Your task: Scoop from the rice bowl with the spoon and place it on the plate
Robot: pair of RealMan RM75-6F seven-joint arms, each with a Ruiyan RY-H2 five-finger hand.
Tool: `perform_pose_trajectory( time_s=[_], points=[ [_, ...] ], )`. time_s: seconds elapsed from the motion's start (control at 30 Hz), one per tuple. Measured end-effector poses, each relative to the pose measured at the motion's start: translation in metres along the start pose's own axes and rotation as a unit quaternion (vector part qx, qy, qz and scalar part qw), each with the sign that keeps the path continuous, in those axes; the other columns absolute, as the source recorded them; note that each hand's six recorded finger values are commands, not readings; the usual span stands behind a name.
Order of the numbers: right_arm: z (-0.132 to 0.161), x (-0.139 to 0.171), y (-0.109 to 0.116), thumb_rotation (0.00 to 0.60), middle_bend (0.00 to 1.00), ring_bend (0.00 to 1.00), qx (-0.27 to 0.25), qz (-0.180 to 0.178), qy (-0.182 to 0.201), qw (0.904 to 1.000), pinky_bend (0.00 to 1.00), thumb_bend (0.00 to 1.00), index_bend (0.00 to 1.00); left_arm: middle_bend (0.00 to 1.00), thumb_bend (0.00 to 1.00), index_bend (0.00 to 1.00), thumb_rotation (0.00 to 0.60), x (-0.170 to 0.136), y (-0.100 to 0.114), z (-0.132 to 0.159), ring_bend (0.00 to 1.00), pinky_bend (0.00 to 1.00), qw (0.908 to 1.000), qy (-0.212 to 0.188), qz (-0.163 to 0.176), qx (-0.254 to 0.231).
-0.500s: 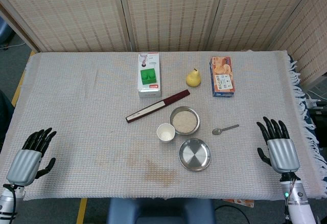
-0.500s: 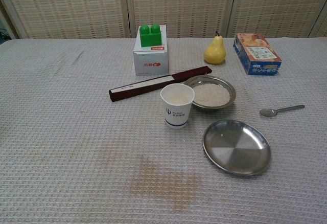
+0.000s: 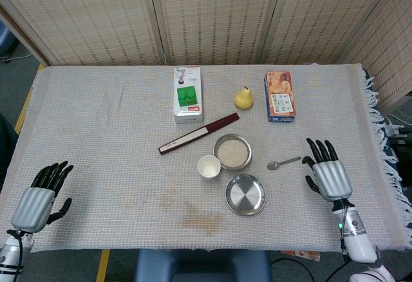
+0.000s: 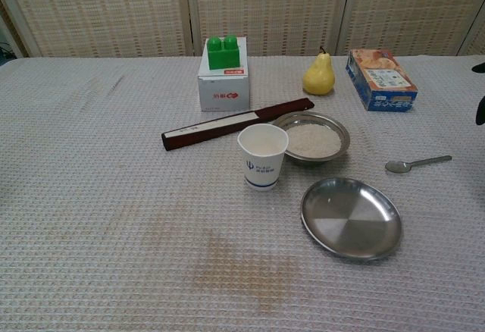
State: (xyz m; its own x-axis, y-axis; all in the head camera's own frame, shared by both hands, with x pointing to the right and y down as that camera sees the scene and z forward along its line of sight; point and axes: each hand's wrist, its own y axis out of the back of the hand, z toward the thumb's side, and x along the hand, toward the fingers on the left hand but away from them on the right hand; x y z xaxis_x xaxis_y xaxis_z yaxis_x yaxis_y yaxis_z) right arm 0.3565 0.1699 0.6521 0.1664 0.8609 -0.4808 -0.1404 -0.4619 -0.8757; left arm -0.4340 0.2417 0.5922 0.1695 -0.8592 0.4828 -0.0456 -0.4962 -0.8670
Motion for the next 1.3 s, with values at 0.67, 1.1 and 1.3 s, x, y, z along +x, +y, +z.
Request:
perform_pose_trajectory(
  time_s=[0.67, 1.1, 1.3],
  points=[
    [0.016, -0.079, -0.061, 0.6, 0.0, 0.0, 0.048, 0.064, 0.013, 0.9967, 0.0, 0.26, 0.5, 0.0, 0.44, 0.0, 0.6, 0.004, -0.004, -0.005, 0.0, 0.09, 0.9998, 0.01, -0.017, 0.002],
    [0.022, -0.089, -0.072, 0.6, 0.0, 0.0, 0.043, 0.08, 0.016, 0.9957, 0.0, 0.27, 0.51, 0.0, 0.44, 0.0, 0.6, 0.005, -0.006, -0.006, 0.0, 0.09, 0.9997, 0.013, -0.022, 0.003],
    [0.025, -0.09, -0.073, 0.6, 0.0, 0.0, 0.039, 0.083, 0.019, 0.9956, 0.0, 0.27, 0.53, 0.0, 0.44, 0.0, 0.6, 0.005, -0.007, -0.006, 0.0, 0.09, 0.9996, 0.012, -0.024, 0.003]
  ],
)
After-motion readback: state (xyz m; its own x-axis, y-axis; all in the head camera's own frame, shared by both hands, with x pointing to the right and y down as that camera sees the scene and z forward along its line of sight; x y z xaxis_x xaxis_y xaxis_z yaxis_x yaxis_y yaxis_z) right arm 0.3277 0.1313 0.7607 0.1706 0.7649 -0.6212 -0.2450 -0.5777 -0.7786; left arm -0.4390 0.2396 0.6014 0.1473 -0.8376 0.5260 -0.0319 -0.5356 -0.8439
